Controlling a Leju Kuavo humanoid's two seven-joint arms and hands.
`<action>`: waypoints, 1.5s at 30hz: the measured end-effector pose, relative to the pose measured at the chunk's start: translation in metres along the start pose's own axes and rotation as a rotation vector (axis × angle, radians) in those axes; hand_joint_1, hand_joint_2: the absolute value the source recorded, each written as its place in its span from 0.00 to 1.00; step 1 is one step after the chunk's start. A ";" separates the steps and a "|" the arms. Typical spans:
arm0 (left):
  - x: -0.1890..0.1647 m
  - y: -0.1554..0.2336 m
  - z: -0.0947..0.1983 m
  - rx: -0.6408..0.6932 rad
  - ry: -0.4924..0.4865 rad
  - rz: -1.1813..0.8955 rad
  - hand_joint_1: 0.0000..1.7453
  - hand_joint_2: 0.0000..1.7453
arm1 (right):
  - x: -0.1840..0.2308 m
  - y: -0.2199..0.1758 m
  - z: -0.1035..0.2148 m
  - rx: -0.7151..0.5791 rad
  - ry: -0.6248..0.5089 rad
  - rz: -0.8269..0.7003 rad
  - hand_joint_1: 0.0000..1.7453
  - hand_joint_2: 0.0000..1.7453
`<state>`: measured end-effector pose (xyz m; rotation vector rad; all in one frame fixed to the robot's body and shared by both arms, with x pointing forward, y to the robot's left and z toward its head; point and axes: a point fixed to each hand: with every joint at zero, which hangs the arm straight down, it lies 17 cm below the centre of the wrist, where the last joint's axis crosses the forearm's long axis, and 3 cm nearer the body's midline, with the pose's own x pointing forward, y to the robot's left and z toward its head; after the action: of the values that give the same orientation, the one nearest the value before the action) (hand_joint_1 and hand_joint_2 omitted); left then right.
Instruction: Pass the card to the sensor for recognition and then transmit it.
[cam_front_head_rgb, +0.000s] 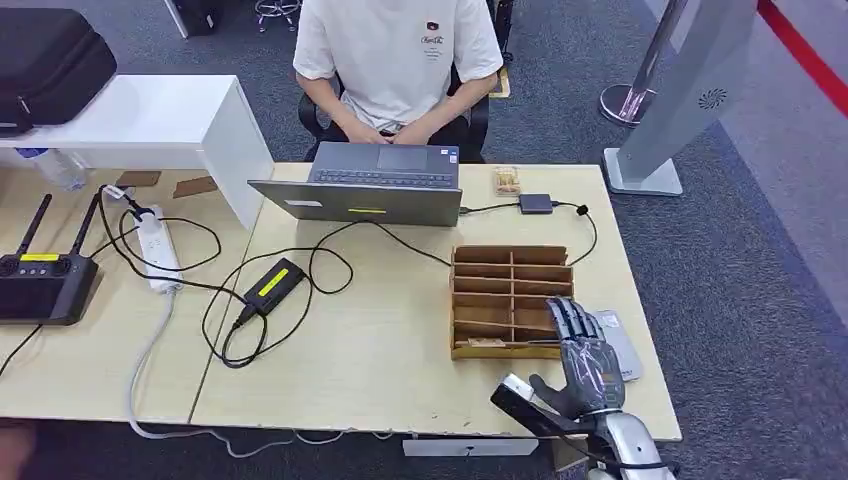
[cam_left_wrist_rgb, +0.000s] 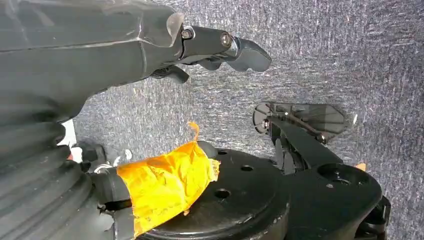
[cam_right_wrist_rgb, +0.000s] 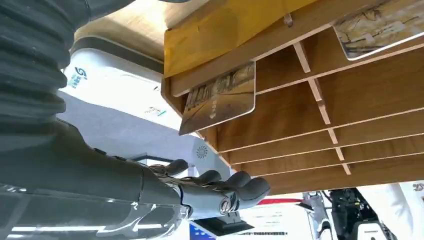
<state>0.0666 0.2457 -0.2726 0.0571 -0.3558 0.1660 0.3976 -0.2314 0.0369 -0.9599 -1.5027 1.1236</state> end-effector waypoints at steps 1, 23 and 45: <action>0.000 0.000 0.000 0.000 0.000 0.000 0.00 1.00 | 0.000 0.000 0.000 0.000 0.000 0.000 0.00 1.00; 0.000 0.000 0.000 -0.001 -0.001 -0.006 0.00 1.00 | -0.004 0.011 0.004 0.025 0.012 0.001 0.00 1.00; 0.000 0.000 0.000 -0.003 -0.003 -0.010 0.00 1.00 | -0.003 0.008 0.003 0.002 0.005 -0.009 1.00 1.00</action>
<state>0.0666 0.2457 -0.2726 0.0557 -0.3584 0.1554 0.3954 -0.2326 0.0279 -0.9528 -1.5003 1.1152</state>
